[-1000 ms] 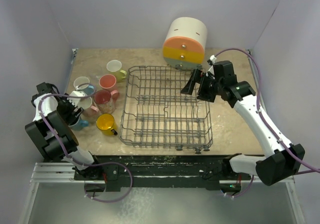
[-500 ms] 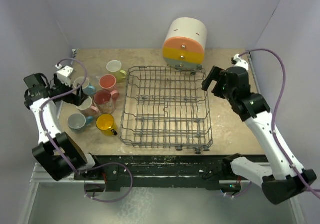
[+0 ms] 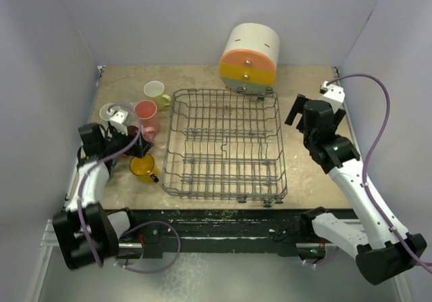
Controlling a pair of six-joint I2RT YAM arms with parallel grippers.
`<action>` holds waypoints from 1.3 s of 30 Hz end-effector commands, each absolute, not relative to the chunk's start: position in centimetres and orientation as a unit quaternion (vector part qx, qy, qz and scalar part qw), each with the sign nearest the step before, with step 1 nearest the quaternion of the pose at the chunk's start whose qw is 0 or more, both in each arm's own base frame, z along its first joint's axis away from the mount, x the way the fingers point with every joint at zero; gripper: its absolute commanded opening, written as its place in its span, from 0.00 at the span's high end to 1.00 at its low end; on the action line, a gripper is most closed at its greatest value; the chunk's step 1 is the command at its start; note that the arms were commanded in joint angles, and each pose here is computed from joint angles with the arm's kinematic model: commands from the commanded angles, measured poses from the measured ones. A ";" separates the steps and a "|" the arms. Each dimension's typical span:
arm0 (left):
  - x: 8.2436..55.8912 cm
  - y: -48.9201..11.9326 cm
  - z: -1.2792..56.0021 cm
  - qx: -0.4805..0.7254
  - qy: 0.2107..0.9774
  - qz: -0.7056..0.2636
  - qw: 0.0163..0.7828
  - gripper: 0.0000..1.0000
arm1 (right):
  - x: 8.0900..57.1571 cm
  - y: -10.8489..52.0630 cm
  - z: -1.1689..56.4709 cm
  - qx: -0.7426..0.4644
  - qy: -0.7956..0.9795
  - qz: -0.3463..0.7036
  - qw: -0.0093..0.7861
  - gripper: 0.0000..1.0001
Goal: Unload the cups from the dish rack
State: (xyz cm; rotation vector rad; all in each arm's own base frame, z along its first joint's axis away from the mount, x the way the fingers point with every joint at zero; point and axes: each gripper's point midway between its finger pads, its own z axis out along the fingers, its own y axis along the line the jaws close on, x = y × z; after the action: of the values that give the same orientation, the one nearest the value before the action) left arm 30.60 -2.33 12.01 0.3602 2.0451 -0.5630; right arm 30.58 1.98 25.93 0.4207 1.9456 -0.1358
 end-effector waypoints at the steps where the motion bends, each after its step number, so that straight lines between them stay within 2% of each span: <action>1: 29.1 -2.3 14.5 0.158 0.770 -0.159 0.597 0.01 | 29.9 0.1 26.8 0.226 0.783 -0.072 0.575 0.00; 3: 27.0 -3.8 14.7 0.207 0.748 -0.161 0.610 0.01 | 29.5 0.0 27.3 0.251 0.760 -0.050 0.598 0.00; 5: 25.4 -6.2 15.0 0.283 0.712 -0.203 0.610 0.01 | 28.9 -0.3 27.4 0.269 0.739 -0.030 0.617 0.00; 8: 25.4 -6.8 13.8 0.298 0.715 -0.237 0.586 0.01 | 28.1 -0.6 27.4 0.291 0.713 -0.007 0.638 0.00; 15: 26.7 -5.7 11.1 0.265 0.750 -0.237 0.558 0.01 | 27.6 -1.8 26.7 0.315 0.695 -0.023 0.646 0.00; 24: 28.0 -1.6 11.2 0.141 0.787 -0.130 0.586 0.01 | 27.7 -1.8 25.4 0.324 0.687 -0.018 0.650 0.00; 30: 28.9 1.3 10.6 0.056 0.809 -0.081 0.579 0.01 | 27.6 -2.3 24.4 0.336 0.685 -0.032 0.645 0.00; 34: 29.5 1.6 10.7 0.033 0.804 -0.084 0.588 0.01 | 27.6 -2.4 24.0 0.341 0.677 -0.028 0.652 0.00; 39: 28.2 -0.7 11.3 0.094 0.773 -0.110 0.618 0.01 | 27.4 -2.6 24.0 0.339 0.674 -0.033 0.655 0.00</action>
State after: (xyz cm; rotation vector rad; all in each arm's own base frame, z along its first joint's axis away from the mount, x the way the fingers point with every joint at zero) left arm 28.39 0.15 9.58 0.1592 1.8890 -0.2510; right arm 27.34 -1.80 22.17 0.7167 1.6241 -0.0809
